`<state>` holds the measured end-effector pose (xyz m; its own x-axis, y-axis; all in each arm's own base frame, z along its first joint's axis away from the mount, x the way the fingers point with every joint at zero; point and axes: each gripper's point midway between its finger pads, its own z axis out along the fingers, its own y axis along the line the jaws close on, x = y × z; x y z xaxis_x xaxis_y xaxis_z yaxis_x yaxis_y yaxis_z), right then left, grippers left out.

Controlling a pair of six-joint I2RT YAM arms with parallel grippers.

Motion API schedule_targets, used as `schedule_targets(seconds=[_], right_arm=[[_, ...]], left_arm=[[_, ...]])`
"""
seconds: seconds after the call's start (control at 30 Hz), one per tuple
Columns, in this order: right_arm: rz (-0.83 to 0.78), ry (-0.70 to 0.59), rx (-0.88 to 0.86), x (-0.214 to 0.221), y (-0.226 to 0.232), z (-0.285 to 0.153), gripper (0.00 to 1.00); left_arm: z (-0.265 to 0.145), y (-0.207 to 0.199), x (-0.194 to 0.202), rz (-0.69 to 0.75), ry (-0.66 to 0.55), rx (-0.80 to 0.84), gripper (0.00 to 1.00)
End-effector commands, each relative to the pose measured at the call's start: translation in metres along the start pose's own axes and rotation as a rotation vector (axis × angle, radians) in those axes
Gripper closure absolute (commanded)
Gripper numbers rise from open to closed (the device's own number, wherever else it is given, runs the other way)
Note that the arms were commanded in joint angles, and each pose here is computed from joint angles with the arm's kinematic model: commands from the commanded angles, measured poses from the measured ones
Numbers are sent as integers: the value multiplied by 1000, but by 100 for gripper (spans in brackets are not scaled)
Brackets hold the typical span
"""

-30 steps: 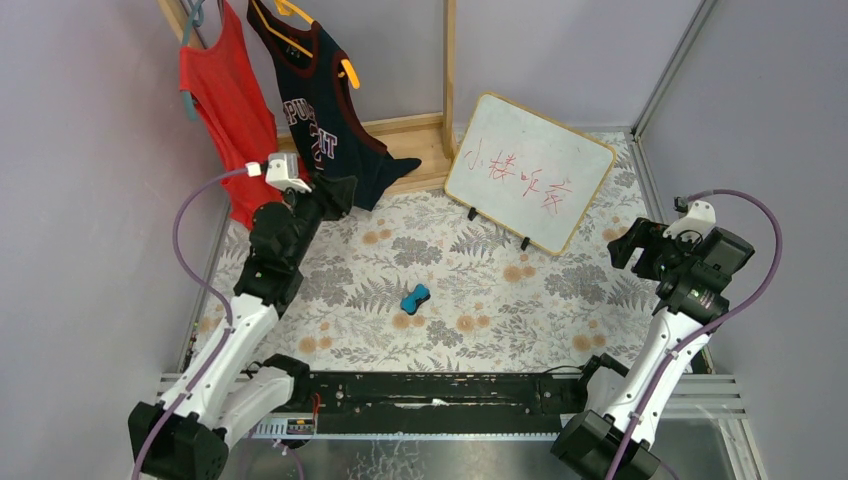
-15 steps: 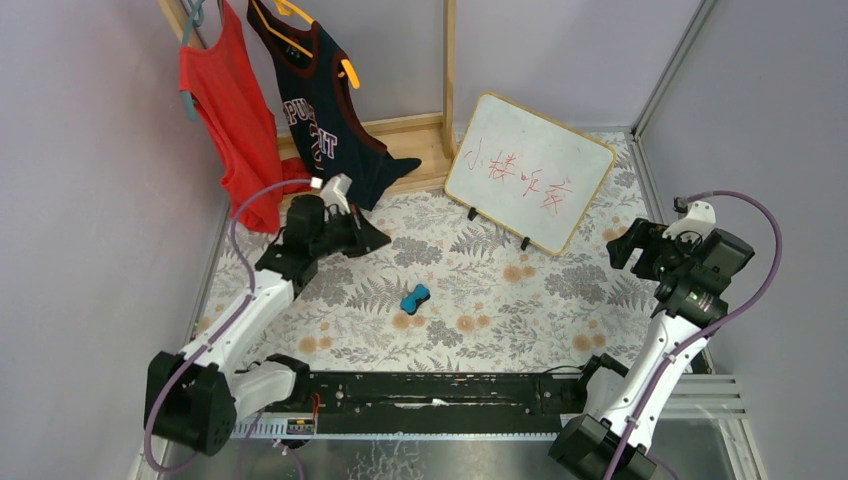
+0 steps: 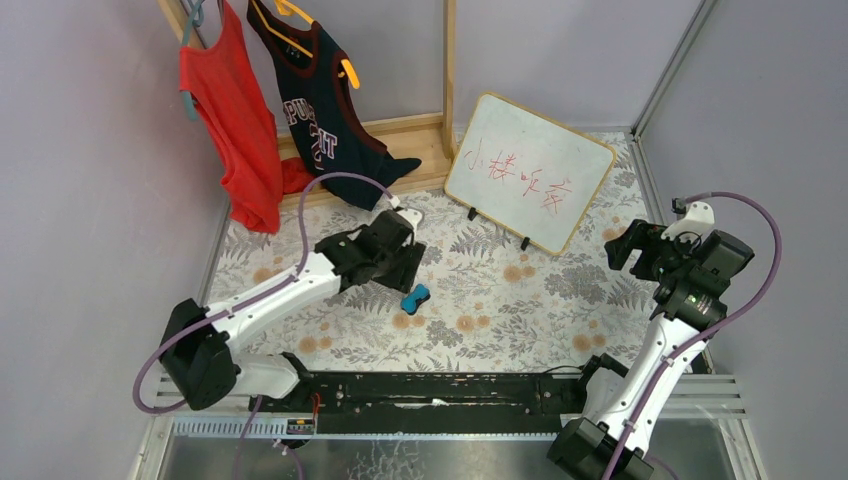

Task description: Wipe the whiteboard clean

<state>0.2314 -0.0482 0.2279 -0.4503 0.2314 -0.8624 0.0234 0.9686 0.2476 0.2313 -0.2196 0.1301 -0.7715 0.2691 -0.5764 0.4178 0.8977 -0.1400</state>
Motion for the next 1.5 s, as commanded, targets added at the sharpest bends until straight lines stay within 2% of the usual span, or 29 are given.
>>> schedule_targets(seconds=[0.0,0.1,0.33,0.47,0.73,1.47], right_arm=[[-46,-33,-24,-9,6,-4,12],[-52,-36,-28,-9,8,-6,11],[-58,-36,-46,-9,10,-5,9],[-57,-30,-46,-9,10,-5,9],[-48,-21,-51,-7,9,-3,8],[-52,-15,-47,-6,8,-2,8]], left_arm=[[2,19,25,183,93,-126,36],[3,19,32,239,113,-119,31],[2,-2,14,317,44,-48,26],[19,-10,21,360,46,4,27],[57,-3,43,435,185,-31,27],[77,-23,46,477,230,88,31]])
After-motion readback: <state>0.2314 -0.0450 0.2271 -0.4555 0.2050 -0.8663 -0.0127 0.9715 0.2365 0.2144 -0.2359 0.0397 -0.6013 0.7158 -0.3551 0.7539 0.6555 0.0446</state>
